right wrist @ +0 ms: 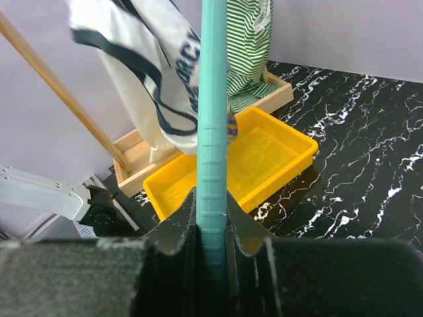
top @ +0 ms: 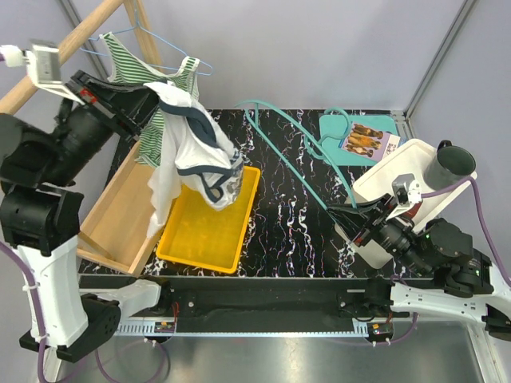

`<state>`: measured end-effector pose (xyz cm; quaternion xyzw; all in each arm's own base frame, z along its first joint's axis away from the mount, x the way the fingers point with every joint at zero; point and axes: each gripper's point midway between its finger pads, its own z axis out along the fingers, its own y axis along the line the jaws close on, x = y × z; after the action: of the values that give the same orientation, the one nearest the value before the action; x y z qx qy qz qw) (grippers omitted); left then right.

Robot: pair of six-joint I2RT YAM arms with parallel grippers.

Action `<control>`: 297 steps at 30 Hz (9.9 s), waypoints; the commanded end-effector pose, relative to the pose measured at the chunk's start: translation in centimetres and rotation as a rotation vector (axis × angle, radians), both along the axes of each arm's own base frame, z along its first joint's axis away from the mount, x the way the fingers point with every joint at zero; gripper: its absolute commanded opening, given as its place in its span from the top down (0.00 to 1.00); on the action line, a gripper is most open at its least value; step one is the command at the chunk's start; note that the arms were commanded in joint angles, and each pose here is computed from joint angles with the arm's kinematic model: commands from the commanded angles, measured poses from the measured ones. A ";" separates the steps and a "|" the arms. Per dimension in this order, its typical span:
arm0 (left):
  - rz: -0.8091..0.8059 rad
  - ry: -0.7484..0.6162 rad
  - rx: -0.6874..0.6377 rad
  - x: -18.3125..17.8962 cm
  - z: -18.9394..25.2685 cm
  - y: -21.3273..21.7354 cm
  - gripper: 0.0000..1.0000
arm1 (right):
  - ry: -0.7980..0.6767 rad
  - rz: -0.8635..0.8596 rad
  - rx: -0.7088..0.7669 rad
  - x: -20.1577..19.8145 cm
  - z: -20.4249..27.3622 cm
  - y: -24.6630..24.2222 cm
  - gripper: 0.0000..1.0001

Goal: Remove the tank top from the hanger

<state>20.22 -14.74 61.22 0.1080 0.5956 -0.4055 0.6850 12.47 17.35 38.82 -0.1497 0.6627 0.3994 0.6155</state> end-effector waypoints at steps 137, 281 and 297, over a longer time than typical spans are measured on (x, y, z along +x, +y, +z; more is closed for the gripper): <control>0.101 0.630 -0.447 3.4 -23.9 0.4 1.00 | 0.069 0.087 -0.260 4.6 -10.5 20.2 0.18; -0.130 0.030 -0.945 34.3 -21.9 2.8 0.42 | -0.096 -0.129 -0.298 11.8 0.4 7.9 0.01; -0.075 0.086 -1.002 37.3 -20.6 3.4 0.52 | -0.098 -0.116 -0.282 11.6 0.6 8.1 0.00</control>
<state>58.03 -11.78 37.26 -0.2493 0.3899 -0.6620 0.5896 24.09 25.69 38.21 -0.2193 0.7032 0.2513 0.6279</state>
